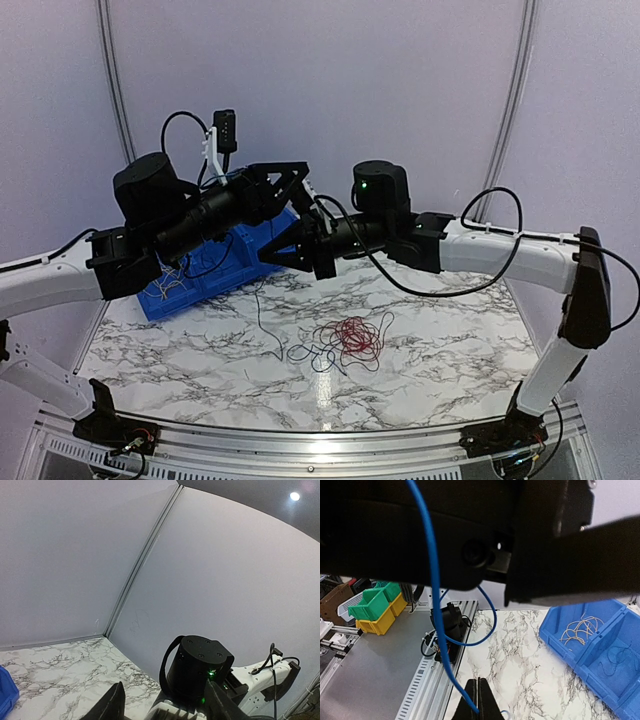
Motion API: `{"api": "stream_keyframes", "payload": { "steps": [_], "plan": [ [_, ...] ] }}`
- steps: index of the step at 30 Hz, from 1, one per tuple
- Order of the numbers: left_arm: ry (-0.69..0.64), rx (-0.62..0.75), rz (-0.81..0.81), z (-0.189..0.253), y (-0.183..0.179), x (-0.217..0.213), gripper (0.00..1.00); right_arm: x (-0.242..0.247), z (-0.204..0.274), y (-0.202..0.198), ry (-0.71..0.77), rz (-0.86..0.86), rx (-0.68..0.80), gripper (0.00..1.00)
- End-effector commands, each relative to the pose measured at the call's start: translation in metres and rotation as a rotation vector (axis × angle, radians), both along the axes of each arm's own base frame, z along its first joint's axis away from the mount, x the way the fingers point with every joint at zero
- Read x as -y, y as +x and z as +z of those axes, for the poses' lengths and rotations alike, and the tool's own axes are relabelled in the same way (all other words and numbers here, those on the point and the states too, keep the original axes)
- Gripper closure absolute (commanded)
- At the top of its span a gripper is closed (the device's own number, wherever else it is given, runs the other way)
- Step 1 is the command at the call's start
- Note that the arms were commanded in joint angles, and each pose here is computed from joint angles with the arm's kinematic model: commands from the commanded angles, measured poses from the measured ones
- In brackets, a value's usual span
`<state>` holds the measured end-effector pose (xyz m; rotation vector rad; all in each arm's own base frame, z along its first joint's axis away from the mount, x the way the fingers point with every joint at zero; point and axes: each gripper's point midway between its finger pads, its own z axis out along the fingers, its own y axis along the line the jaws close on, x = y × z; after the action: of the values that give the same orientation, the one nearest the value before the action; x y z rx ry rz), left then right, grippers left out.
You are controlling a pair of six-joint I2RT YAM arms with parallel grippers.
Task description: Untangle the cables
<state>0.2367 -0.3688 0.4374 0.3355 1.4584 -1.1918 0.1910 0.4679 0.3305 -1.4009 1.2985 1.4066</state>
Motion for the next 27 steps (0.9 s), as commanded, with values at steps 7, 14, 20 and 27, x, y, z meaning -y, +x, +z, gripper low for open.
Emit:
{"api": "stream_keyframes", "payload": {
  "steps": [7, 14, 20, 27],
  "plan": [
    [0.214, 0.061, 0.265, -0.042, 0.009, -0.062, 0.36, 0.086, 0.048, 0.068, 0.124, -0.24, 0.021, 1.0],
    [0.457, 0.0, 0.429, -0.111, 0.003, -0.128, 0.29, 0.165, 0.062, 0.142, 0.152, -0.497, 0.019, 1.0],
    [0.49, -0.055, 0.539, -0.141, -0.004, -0.173, 0.27, 0.176, 0.054, 0.169, 0.091, -0.605, 0.096, 1.0],
    [0.583, -0.095, 0.629, -0.166, -0.006, -0.201, 0.25, 0.168, 0.046, 0.194, 0.031, -0.624, 0.079, 1.0]
  ]
}}
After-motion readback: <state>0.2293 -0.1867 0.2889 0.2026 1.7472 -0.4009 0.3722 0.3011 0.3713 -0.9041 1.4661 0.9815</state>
